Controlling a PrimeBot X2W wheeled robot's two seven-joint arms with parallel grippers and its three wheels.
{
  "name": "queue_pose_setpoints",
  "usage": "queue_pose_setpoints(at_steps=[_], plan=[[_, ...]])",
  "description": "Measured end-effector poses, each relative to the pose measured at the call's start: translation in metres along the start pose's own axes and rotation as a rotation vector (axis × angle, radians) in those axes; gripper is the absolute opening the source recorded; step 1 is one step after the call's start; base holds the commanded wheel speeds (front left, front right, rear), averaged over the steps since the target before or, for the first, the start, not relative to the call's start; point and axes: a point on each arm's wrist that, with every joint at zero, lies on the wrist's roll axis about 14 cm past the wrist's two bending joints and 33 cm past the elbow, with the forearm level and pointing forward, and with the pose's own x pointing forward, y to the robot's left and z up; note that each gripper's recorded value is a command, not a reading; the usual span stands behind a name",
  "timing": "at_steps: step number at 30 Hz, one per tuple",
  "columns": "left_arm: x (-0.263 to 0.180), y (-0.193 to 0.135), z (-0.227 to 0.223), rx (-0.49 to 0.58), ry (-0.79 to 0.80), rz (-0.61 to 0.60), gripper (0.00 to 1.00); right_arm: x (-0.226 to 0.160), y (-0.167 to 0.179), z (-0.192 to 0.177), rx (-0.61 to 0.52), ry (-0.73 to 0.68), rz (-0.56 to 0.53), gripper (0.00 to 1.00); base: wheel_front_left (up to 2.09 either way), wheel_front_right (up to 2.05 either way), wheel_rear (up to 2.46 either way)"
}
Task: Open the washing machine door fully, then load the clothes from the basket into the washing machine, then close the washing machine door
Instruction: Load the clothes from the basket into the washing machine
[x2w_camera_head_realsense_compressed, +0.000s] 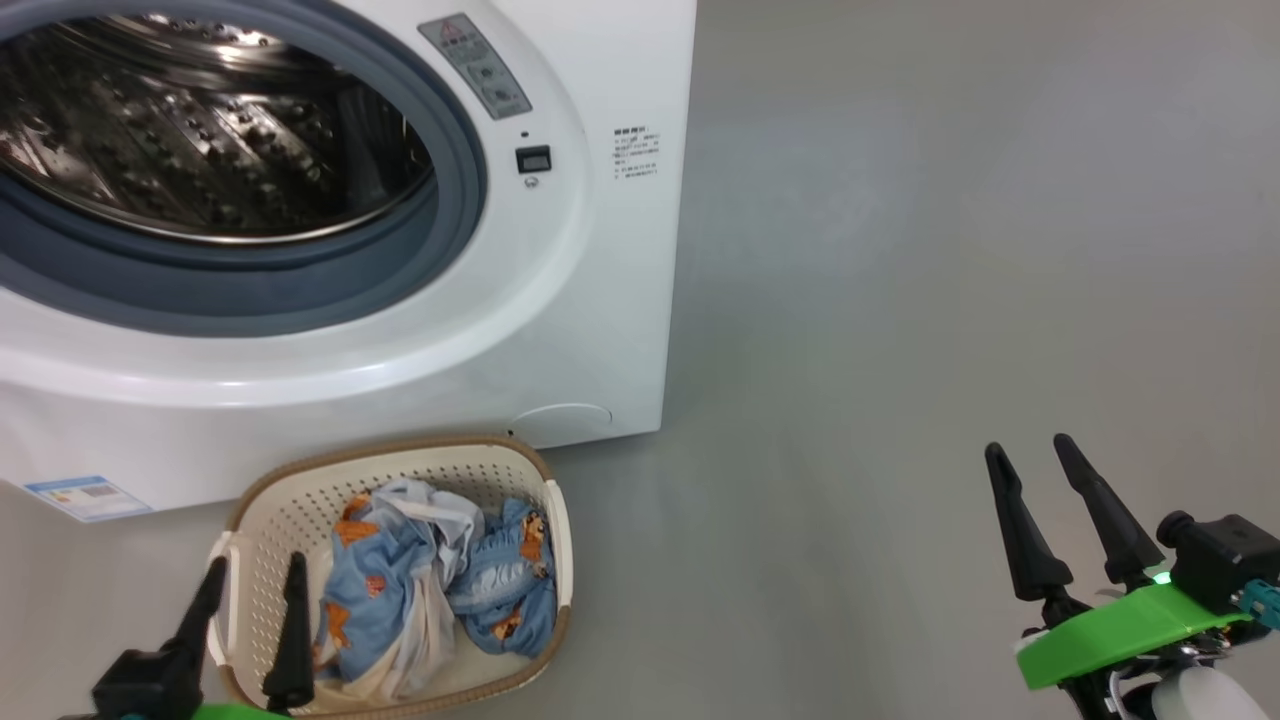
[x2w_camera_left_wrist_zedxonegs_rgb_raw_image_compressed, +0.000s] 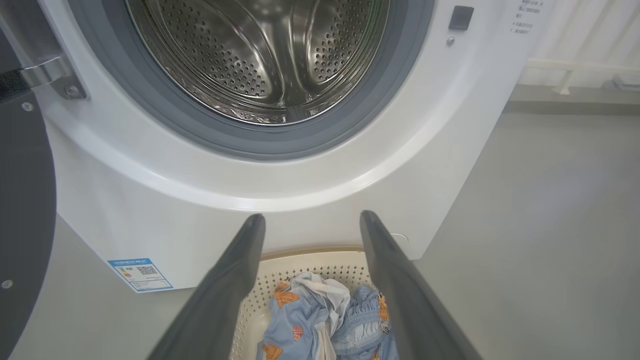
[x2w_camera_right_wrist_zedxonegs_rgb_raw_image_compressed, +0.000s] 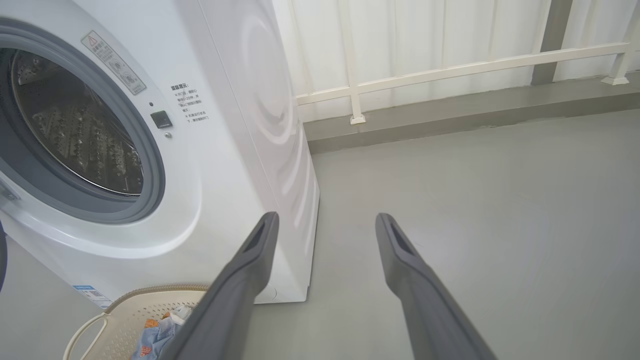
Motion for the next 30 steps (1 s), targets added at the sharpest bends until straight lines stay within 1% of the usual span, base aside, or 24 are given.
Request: queue_pose_setpoints(at_steps=[9, 18, 24, 30], plan=[[0.025, -0.002, -0.053, 0.002, 0.181, -0.033, 1.00, 0.025, 0.008, -0.008, 0.020, 0.011, 0.014, 1.00, 0.00, 0.00, 0.00], [0.058, 0.010, -0.109, 0.018, 0.371, -0.030, 1.00, 0.055, 0.011, -0.027, 0.029, 0.047, 0.017, 1.00, 0.00, 0.00, 0.00], [0.071, 0.011, -0.150, 0.011, 0.507, -0.029, 1.00, 0.075, 0.015, -0.041, 0.038, 0.066, 0.028, 1.00, 0.00, 0.00, 0.00], [0.084, 0.016, -0.183, 0.006, 0.608, -0.020, 1.00, 0.090, 0.011, -0.053, 0.038, 0.081, 0.022, 1.00, 0.00, 0.00, 0.00]])
